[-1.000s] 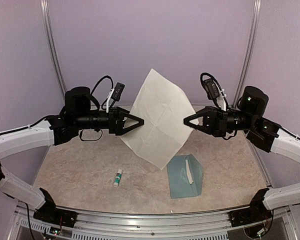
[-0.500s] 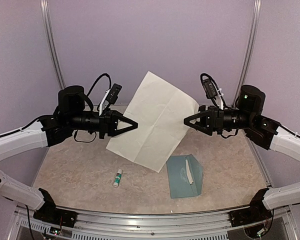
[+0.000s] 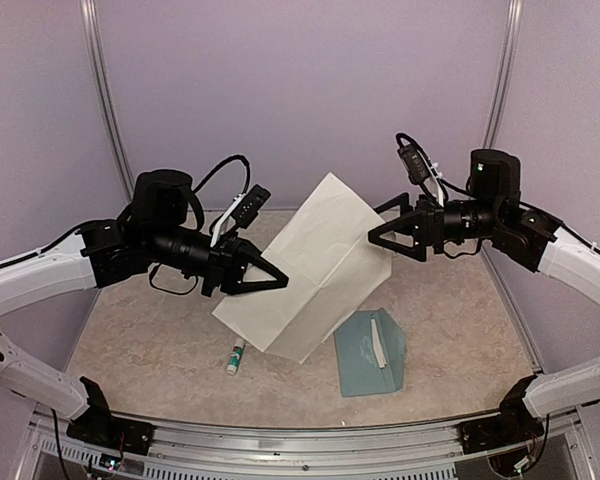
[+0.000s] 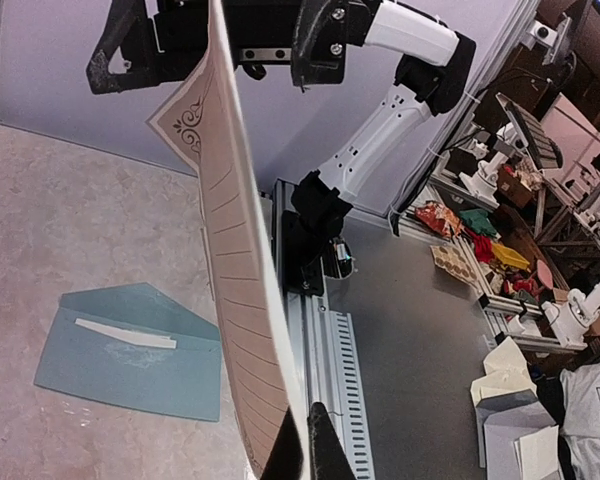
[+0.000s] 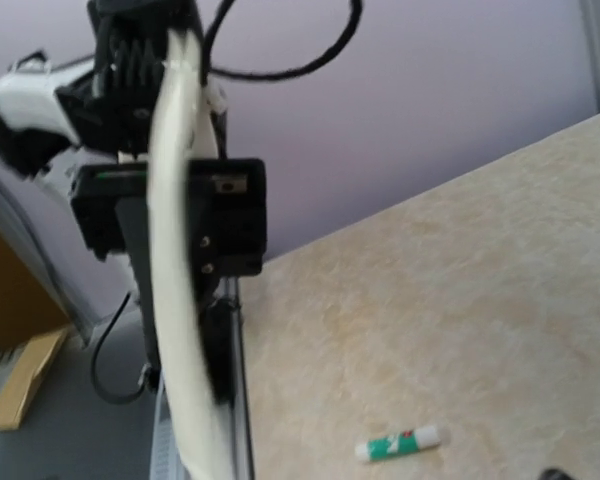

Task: Place the letter into the envelope and seal it

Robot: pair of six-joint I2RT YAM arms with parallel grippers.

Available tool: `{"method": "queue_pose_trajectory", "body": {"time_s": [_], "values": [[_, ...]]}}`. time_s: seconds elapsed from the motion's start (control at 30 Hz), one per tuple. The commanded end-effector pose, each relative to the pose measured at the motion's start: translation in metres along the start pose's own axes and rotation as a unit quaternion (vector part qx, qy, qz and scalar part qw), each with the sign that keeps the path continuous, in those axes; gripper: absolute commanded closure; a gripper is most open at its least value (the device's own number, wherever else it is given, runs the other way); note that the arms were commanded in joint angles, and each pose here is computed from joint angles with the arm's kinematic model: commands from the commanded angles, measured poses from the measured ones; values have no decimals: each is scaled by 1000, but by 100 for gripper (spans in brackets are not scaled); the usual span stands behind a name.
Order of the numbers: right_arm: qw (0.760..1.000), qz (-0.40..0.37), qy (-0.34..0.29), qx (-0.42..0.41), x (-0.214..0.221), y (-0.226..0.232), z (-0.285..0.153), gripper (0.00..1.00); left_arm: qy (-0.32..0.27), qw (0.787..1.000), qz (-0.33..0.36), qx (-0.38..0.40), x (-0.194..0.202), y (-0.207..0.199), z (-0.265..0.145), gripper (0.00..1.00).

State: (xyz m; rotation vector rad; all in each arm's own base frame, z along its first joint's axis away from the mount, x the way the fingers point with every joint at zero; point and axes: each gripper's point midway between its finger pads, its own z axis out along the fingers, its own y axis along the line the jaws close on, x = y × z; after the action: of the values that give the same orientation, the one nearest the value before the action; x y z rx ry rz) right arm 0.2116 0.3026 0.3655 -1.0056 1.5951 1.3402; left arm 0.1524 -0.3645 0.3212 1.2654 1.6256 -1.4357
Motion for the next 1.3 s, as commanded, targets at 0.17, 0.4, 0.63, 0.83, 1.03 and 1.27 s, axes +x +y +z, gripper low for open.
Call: {"method": "queue_pose_trajectory", "body": {"time_s": [0.17, 0.4, 0.63, 0.83, 1.03, 1.27], "values": [[993, -10, 68, -92, 24, 25, -1, 9, 40, 999, -1, 19, 6, -6, 9, 100], [986, 4, 90, -139, 31, 35, 4, 39, 57, 998, -9, 25, 12, -2, 18, 100], [987, 12, 107, -123, 44, 26, 10, 100, 49, 999, -5, 1, 7, 9, 20, 100], [997, 8, 71, 3, 26, -9, 5, 100, -33, 982, -10, -188, -19, 74, -20, 20], [994, 41, 17, 101, 13, -41, -5, 100, -129, 922, -9, -364, -47, 105, -82, 4], [996, 27, -72, 35, -15, -10, -9, 100, -166, 944, -67, -278, -46, 84, -42, 3]]}}
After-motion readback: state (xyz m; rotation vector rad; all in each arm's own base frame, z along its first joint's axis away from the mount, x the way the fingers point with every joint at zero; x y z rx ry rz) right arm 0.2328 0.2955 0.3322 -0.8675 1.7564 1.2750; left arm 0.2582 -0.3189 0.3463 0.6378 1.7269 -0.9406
